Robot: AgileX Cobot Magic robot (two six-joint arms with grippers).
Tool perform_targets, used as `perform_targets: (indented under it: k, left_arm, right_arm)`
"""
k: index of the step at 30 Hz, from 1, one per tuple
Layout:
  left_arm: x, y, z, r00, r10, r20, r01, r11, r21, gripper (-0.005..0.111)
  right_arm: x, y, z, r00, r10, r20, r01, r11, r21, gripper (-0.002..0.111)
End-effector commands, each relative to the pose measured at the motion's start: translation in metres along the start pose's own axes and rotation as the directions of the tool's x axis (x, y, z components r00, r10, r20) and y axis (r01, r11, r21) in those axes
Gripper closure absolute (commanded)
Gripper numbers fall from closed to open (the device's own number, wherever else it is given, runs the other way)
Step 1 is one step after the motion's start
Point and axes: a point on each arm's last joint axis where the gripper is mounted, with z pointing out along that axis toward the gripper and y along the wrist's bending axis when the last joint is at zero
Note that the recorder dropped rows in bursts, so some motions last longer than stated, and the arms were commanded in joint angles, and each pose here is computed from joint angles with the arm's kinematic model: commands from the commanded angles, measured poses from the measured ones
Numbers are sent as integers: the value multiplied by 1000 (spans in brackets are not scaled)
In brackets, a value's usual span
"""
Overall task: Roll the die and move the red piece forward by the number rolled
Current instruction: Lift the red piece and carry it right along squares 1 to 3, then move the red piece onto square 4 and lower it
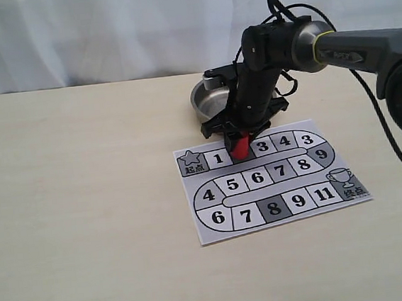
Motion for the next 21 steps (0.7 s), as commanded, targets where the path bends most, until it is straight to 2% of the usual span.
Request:
perform_targets:
  k: [1, 6, 13, 21]
  left_arm:
    - [-3, 0, 0, 1000, -4, 17, 4, 1000, 1, 107]
    - [-3, 0, 0, 1000, -4, 17, 4, 1000, 1, 107]
    - [-3, 0, 0, 1000, -4, 17, 4, 1000, 1, 107]
    - [-3, 0, 0, 1000, -4, 17, 4, 1000, 1, 107]
  right_arm:
    - [-4, -5, -19, 998, -44, 47, 41, 998, 47, 104]
    - [-3, -15, -32, 997, -60, 40, 56, 992, 110, 104]
    - [-1, -34, -33, 999, 11, 33, -15, 994, 111, 104]
    - [0, -37, -24, 1000, 15, 20, -17, 993, 113, 104]
